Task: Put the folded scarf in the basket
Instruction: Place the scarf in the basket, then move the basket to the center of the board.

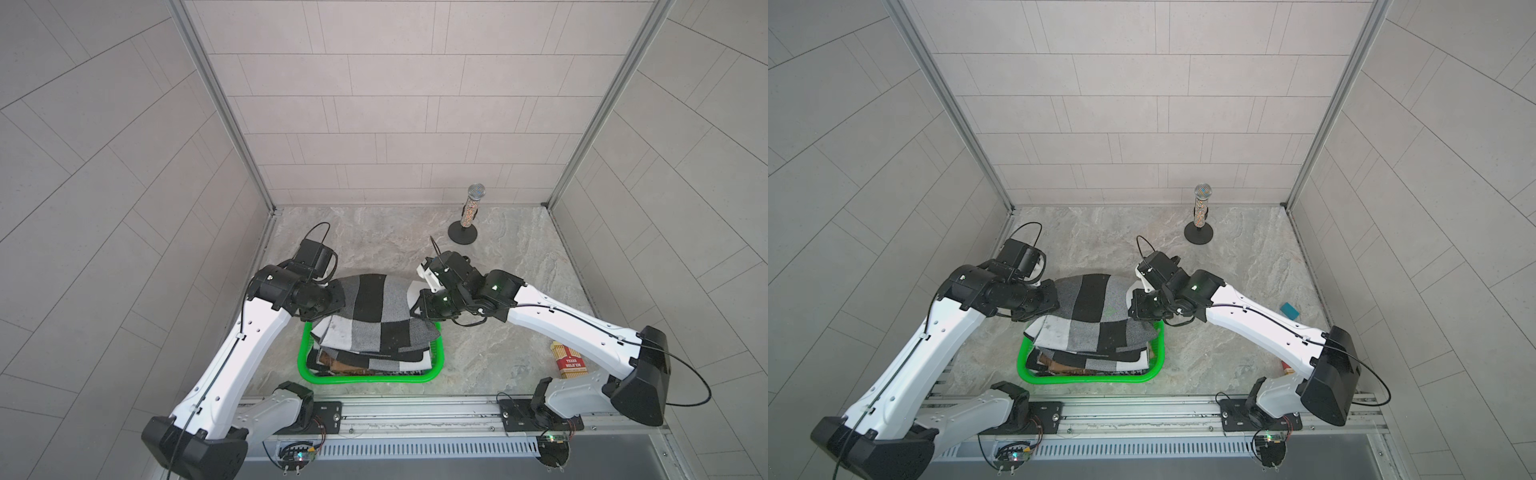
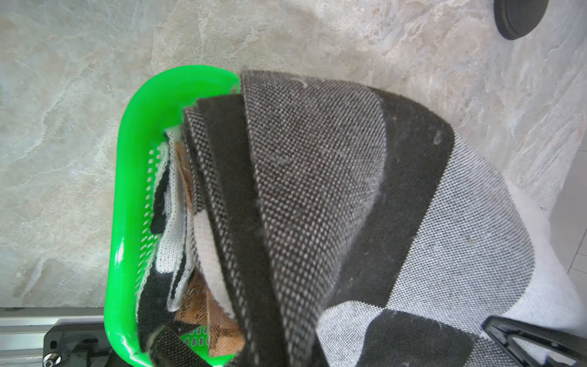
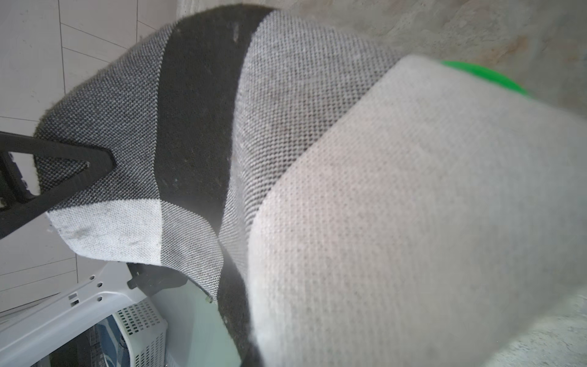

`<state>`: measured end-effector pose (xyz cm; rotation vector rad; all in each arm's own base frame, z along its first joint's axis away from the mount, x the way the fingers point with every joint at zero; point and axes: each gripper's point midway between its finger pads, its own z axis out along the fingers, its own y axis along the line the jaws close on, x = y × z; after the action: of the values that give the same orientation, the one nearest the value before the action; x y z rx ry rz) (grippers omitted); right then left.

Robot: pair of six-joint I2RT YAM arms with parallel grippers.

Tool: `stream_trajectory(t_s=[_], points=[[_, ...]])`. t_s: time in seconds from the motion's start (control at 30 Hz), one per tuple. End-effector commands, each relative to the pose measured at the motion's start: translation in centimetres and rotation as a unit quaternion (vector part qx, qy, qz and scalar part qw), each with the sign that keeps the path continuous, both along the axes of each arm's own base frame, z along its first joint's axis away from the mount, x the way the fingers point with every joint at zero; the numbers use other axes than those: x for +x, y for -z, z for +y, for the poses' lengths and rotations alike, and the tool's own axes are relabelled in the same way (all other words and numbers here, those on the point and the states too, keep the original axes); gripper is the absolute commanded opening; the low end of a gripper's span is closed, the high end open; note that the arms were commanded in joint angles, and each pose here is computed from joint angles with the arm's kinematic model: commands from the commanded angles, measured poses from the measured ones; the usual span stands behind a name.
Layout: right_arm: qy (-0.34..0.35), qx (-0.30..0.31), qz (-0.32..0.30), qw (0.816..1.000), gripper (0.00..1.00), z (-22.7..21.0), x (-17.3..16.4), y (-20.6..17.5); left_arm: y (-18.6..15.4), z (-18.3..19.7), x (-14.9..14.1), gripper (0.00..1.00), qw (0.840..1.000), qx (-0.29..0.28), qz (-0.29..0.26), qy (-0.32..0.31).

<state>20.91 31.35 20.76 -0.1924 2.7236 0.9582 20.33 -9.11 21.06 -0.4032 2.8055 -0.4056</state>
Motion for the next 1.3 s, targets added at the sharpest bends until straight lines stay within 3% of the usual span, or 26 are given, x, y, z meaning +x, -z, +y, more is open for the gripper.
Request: stream_trajectory(t_s=[0.0,0.73,0.8,0.93,1.27], points=[[0.002,0.002,-0.014,1.0,0.0,0.4,0.5,0.1,0.6,1.2,-0.1,0.0,1.0,0.013,-0.011,-0.014],[0.022,-0.07,0.028,0.997,0.0,-1.0,0.4,7.3,7.2,3.7,-1.1,0.0,0.997,0.045,0.029,-0.059],[0.029,-0.077,0.033,0.996,0.0,-1.5,0.2,7.9,7.7,4.2,-1.3,0.05,0.996,0.053,0.03,-0.07],[0.049,-0.083,0.03,0.995,0.21,-2.5,0.0,8.2,8.8,4.7,-1.6,0.14,0.994,0.057,0.031,-0.089],[0.07,-0.095,0.021,0.993,0.42,-4.0,-0.5,8.4,9.2,6.0,-1.5,0.4,0.987,0.065,0.015,-0.149]])
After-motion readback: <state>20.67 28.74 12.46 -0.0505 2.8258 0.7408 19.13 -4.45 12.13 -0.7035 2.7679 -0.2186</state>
